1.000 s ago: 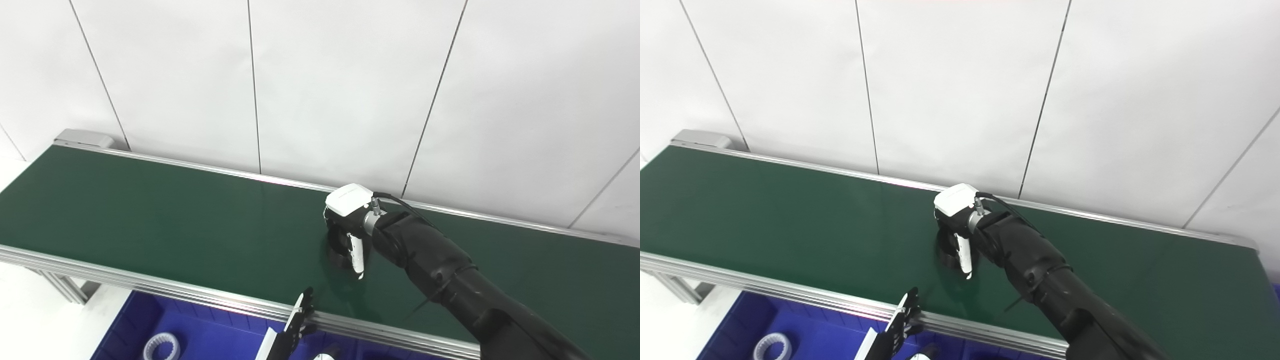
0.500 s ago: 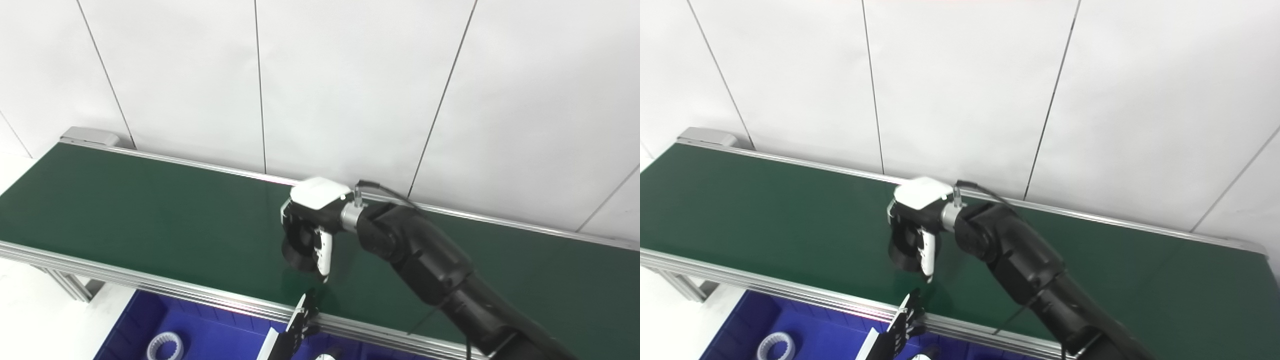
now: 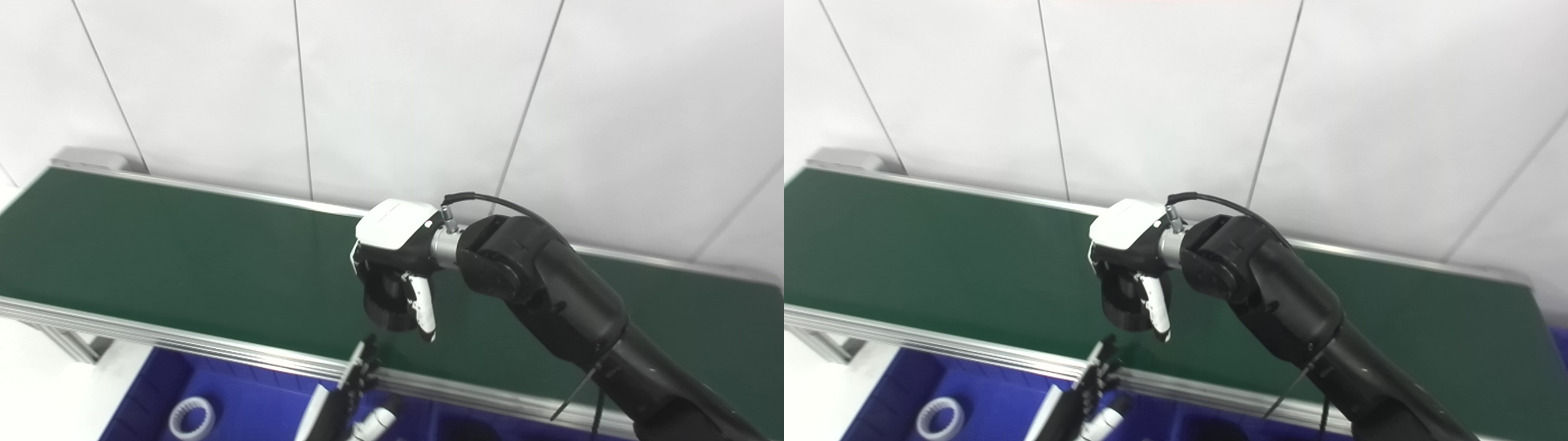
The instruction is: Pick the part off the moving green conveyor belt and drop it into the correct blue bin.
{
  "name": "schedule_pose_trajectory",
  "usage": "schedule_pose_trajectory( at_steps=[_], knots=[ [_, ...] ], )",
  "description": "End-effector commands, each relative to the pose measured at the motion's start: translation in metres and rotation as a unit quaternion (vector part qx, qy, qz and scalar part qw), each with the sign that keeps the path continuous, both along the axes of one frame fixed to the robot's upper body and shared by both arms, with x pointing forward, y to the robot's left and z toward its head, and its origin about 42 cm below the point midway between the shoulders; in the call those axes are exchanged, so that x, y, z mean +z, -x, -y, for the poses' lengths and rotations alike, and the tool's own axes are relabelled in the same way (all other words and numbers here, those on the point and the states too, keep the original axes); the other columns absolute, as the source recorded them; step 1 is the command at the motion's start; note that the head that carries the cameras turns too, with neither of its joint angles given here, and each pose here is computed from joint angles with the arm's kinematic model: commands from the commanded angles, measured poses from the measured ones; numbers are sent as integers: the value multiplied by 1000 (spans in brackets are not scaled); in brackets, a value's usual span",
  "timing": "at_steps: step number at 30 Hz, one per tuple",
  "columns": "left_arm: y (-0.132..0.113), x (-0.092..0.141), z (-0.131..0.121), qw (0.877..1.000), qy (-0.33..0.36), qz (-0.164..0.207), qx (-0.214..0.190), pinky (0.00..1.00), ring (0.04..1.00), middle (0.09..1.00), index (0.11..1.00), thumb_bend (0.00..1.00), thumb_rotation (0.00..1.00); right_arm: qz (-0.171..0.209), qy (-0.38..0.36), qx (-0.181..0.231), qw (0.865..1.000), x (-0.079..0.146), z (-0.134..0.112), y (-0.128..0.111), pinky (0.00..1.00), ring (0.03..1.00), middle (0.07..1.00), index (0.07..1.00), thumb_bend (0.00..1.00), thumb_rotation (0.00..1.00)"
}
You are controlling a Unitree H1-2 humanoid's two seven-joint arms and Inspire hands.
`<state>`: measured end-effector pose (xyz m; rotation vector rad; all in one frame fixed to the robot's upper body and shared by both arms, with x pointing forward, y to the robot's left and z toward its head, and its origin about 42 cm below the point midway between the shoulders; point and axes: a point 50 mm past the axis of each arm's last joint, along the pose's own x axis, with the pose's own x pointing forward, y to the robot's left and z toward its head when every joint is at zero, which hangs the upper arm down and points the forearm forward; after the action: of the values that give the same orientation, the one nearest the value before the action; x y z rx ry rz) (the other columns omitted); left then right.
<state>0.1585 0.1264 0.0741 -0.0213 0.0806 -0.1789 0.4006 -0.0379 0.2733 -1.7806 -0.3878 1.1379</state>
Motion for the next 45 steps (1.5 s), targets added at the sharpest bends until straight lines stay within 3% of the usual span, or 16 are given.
schedule_pose_trajectory(
  at_steps=[1,11,19,26,36,38,40,41,42,43,44,45],
  knots=[
    [2,20,22,998,60,13,-5,918,977,1000,1000,640,730,25,18,4,1000,11,11,4,305,382,484,546,511,0],
    [-5,48,-15,998,60,8,-19,998,1000,1000,1000,514,791,-10,84,-16,996,-20,55,46,332,393,488,542,512,0],
    [-8,62,-34,998,55,-1,-11,987,1000,1000,1000,556,765,-39,91,-34,995,-52,79,82,250,366,461,540,514,0],
    [-7,69,-43,998,69,-7,-13,1000,1000,1000,1000,495,781,-79,67,-58,993,-76,92,119,196,389,504,499,515,0],
    [-2,66,-47,996,79,-29,1,1000,1000,1000,1000,559,757,-83,57,-114,988,-110,114,145,151,412,503,490,518,0],
    [-1,65,-46,996,80,-31,2,1000,1000,1000,1000,556,753,-69,54,-119,989,-115,118,149,138,252,478,489,526,0],
    [-1,65,-46,996,79,-33,2,1000,1000,1000,1000,552,751,-53,46,-127,989,-119,122,153,149,228,471,488,530,0],
    [0,64,-46,996,77,-34,1,1000,1000,1000,1000,555,752,-49,43,-135,989,-121,125,155,219,308,444,502,528,0],
    [0,64,-46,996,76,-35,1,1000,1000,1000,1000,561,754,-47,42,-140,988,-123,126,157,393,493,481,498,529,1],
    [0,63,-46,997,74,-35,0,1000,1000,1000,1000,561,754,-35,43,-147,988,-126,128,159,402,503,483,498,529,1],
    [0,63,-46,997,73,-35,0,1000,1000,1000,1000,563,755,-26,45,-151,987,-128,129,161,520,604,616,603,671,102],
    [0,63,-46,997,74,-36,0,1000,1000,1000,1000,564,757,-17,38,-158,987,-130,130,163,581,657,683,657,744,155]
  ],
)
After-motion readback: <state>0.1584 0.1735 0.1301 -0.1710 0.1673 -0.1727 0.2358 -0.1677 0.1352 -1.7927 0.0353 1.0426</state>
